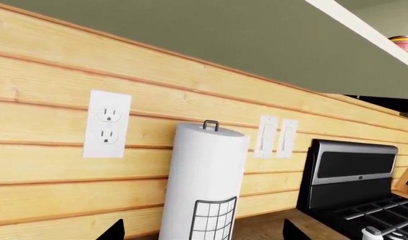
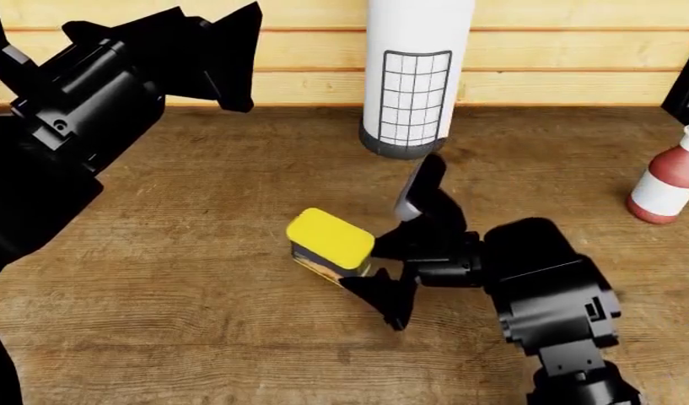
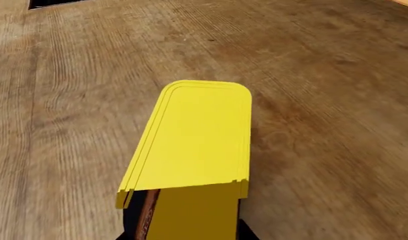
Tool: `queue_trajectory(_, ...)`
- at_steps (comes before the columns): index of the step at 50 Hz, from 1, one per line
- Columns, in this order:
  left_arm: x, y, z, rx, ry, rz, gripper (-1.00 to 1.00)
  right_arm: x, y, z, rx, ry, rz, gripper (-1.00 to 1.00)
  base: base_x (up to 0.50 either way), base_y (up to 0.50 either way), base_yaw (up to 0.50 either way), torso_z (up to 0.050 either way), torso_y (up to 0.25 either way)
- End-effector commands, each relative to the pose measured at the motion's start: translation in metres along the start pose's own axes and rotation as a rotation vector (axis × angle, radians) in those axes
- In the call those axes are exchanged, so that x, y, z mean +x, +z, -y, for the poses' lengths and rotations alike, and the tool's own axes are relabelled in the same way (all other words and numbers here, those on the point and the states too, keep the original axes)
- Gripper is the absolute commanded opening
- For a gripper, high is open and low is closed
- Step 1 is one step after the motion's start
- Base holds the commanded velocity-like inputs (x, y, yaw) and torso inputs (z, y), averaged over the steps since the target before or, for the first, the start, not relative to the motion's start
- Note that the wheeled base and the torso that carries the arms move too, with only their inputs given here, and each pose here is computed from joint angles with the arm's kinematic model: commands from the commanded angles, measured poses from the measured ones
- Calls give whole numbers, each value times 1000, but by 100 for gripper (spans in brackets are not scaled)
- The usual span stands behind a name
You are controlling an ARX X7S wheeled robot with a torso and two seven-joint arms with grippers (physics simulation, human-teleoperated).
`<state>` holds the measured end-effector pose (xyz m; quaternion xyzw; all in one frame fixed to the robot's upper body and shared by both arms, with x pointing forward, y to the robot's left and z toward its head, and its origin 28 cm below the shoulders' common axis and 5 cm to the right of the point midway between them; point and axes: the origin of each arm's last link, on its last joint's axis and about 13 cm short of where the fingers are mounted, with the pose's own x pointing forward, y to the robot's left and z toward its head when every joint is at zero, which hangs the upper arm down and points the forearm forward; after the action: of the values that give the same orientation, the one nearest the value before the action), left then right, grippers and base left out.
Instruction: Pick the cans from the counter and place them in their designated side in the cabinet.
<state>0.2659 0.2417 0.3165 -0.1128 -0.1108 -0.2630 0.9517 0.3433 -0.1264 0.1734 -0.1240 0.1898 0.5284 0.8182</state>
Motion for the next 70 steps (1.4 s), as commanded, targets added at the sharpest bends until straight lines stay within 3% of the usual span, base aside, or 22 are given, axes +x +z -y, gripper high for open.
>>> queue_trajectory(1,0,0,0,0,-3,3,100,-3,13,2,-40,-36,46,-100,0,0,0,0,0)
queue_trajectory(10,0,-1,0,-7,-5,2,100,-21,48,0,-51,-113,132,-100,0,0,0,0,0)
queue_trajectory(25,6,-4,-2,-11,-10,-4,100,-60,97,-20,-34,-236,190,-100,0,0,0,0,0)
queue_trajectory(46,9,-3,-1,-8,-22,-4,100,-76,101,-36,-37,-335,235,-100,-198,-372,0,0,0)
queue_trajectory(70,7,-5,-1,-15,-14,-1,100,-79,112,-47,-68,-330,255,-100,-407,-349,0,0,0)
